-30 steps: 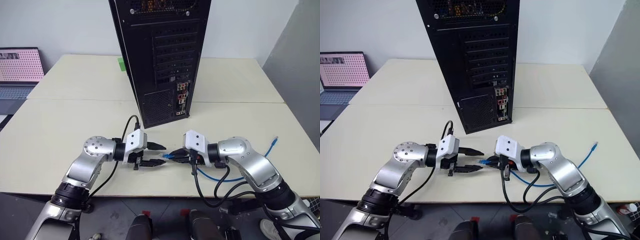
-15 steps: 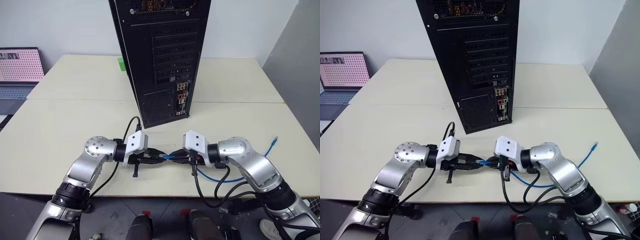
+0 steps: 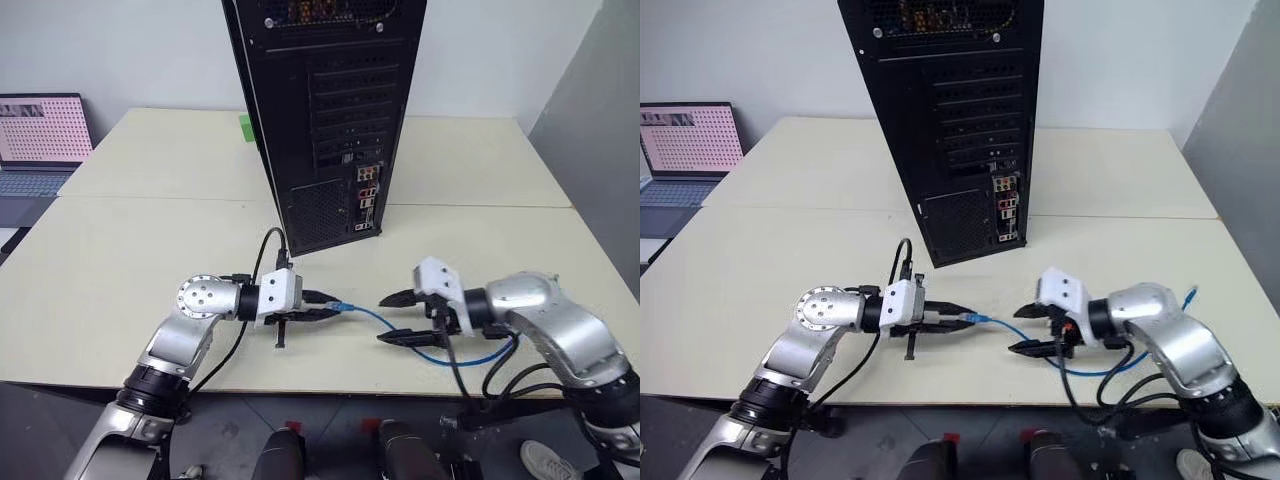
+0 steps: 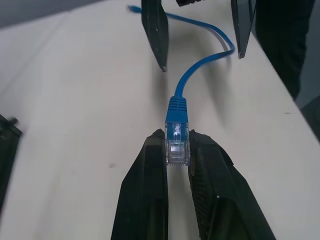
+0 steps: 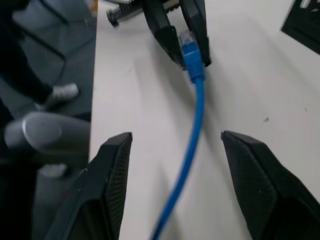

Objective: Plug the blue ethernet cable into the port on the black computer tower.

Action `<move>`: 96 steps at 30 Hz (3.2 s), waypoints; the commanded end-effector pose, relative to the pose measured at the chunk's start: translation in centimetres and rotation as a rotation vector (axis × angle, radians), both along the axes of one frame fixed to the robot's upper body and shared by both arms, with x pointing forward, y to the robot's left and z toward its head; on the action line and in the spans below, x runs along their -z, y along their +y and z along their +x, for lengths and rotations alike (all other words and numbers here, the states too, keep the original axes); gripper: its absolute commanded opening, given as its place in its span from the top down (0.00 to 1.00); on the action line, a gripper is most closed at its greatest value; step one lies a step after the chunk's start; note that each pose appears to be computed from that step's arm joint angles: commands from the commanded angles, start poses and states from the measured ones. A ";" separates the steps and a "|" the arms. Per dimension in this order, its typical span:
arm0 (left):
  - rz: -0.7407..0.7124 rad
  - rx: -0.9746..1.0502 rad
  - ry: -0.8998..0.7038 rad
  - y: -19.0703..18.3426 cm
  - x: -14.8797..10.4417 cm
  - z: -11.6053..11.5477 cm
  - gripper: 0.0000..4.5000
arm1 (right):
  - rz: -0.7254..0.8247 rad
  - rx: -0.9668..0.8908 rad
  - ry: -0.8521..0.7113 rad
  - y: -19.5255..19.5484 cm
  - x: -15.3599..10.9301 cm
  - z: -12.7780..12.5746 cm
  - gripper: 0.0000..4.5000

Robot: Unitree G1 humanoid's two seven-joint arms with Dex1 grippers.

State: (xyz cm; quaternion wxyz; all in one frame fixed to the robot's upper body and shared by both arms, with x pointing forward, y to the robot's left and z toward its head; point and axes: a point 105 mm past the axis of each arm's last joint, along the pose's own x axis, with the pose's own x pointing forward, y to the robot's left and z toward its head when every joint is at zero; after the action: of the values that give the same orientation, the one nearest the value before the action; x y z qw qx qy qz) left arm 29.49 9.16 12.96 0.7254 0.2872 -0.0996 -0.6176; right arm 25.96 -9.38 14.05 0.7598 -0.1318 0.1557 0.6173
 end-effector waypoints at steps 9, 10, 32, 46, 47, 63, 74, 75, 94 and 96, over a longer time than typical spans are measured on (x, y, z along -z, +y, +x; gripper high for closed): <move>0.021 0.157 -0.652 -0.6 -0.6 -1.3 0.93 | 0.246 0.121 0.115 1.4 -2.2 0.5 0.35; 0.010 0.158 -0.680 -0.7 -0.8 -1.3 0.93 | 0.253 0.123 0.124 1.7 -2.1 0.6 0.35; -0.035 0.146 -0.810 -1.4 -1.5 -0.9 0.93 | 0.294 0.103 0.203 3.3 -1.5 1.0 0.87; -0.059 0.092 -0.683 -1.2 -0.6 -0.7 0.77 | 0.274 0.102 0.203 3.2 -1.6 1.4 1.00; -0.064 0.071 -0.654 -1.1 -0.5 -0.6 0.73 | 0.272 0.104 0.195 3.2 -1.6 1.4 1.00; -0.334 -0.671 0.012 1.2 -2.6 3.6 0.14 | 0.236 0.592 -0.227 0.8 -5.0 7.7 1.00; -0.402 -0.787 0.160 -1.3 -4.1 3.6 0.14 | 0.358 0.826 -0.346 3.3 -7.3 10.6 1.00; -0.410 -0.784 0.174 -1.5 -4.1 3.5 0.14 | 0.365 0.834 -0.345 3.5 -7.3 10.7 1.00; -0.403 -0.706 0.171 -2.5 -4.3 2.6 0.14 | 0.368 0.866 -0.345 4.9 -6.5 11.7 1.00; -0.401 -0.704 0.168 -2.5 -4.4 2.5 0.14 | 0.370 0.868 -0.346 4.9 -6.5 11.7 1.00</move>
State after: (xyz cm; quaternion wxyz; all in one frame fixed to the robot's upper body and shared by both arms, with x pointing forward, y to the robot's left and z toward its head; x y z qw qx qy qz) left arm 32.54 7.15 15.80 0.9445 0.0974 -0.0186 -0.3132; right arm 37.72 -4.87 18.90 0.9738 -0.0152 -0.0121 0.2264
